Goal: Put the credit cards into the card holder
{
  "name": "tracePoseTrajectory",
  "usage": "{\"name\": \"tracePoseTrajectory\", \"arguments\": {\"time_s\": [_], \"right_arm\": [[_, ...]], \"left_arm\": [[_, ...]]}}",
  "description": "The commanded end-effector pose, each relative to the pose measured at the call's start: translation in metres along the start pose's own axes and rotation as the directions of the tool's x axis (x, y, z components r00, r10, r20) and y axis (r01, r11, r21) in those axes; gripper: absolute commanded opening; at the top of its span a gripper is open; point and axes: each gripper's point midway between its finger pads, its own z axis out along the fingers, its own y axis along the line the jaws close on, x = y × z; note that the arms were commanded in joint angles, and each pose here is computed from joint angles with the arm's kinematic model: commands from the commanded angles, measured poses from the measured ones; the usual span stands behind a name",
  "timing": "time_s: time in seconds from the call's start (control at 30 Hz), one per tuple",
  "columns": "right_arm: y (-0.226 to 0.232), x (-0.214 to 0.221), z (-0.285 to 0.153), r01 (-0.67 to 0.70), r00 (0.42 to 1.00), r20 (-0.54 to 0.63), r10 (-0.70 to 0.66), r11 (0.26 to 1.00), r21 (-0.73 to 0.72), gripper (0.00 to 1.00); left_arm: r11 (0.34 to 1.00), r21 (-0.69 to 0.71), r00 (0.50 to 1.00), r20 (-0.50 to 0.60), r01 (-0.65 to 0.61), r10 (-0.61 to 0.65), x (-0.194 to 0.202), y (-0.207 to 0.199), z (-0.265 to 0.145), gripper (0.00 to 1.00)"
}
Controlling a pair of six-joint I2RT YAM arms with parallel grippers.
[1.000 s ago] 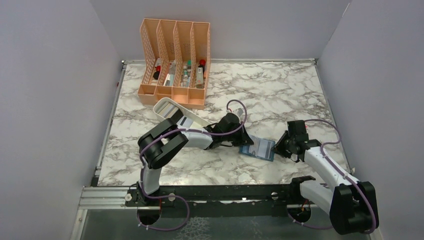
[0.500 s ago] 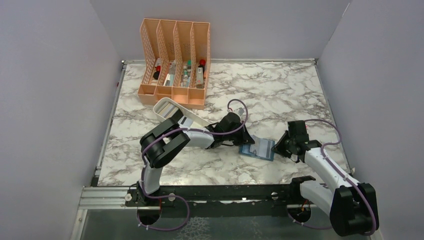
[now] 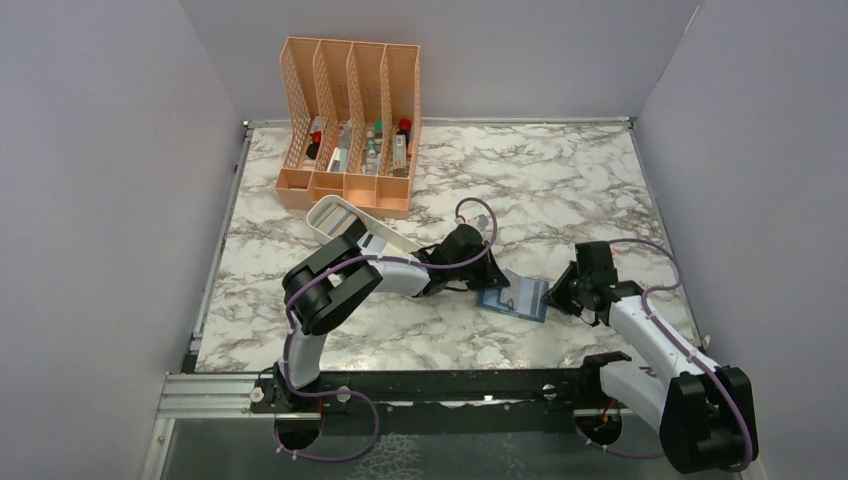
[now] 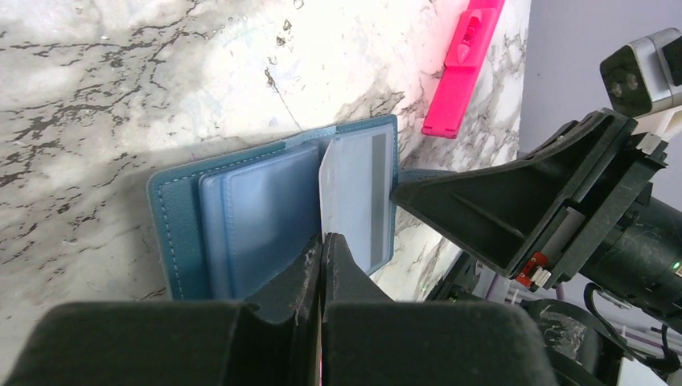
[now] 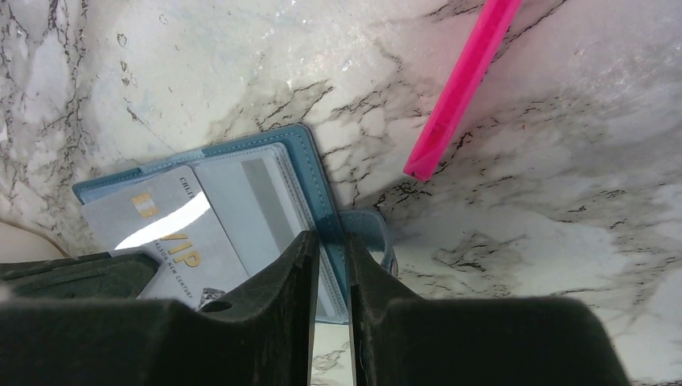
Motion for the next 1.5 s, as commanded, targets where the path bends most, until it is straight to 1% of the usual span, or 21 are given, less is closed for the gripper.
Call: {"name": "tracePoseTrajectory", "arguments": {"time_s": [0.0, 0.2, 0.6, 0.9, 1.1, 1.3, 1.47], "right_arm": [[0.006, -0.007, -0.005, 0.02, 0.999, 0.025, -0.02, 1.0, -0.016, 0.23], [0.006, -0.004, -0.003, 0.017, 1.0, 0.009, -0.017, 1.0, -0.017, 0.23], [0.009, -0.004, -0.002, 0.014, 1.0, 0.003, -0.014, 0.999, -0.031, 0.23], [0.01, -0.004, -0.002, 0.018, 1.0, 0.004, -0.017, 0.999, -0.033, 0.23], [0.01, -0.004, -0.001, 0.026, 1.0, 0.0, -0.026, 0.999, -0.031, 0.23], [0.011, -0.004, 0.0, 0.026, 1.0, -0.003, -0.026, 0.999, -0.035, 0.23], [0.009, -0.004, 0.0, 0.022, 1.0, -0.005, -0.022, 1.0, -0.021, 0.23]], "left_arm": [[0.998, -0.064, 1.0, 0.022, -0.017, 0.018, -0.002, 0.014, 0.004, 0.0], [0.994, -0.101, 0.999, 0.006, -0.036, 0.036, -0.001, 0.021, 0.004, 0.0], [0.995, -0.091, 0.998, -0.049, -0.041, 0.037, 0.014, 0.02, 0.013, 0.0], [0.985, -0.16, 0.997, -0.066, -0.06, 0.05, 0.018, 0.033, 0.008, 0.01], [0.969, -0.223, 0.993, -0.071, -0.105, 0.091, 0.02, 0.04, 0.0, 0.03], [0.973, -0.203, 0.99, -0.116, -0.105, 0.083, 0.032, 0.035, 0.008, 0.03], [0.957, -0.26, 0.986, -0.136, -0.128, 0.095, 0.038, 0.047, 0.007, 0.04]]}}
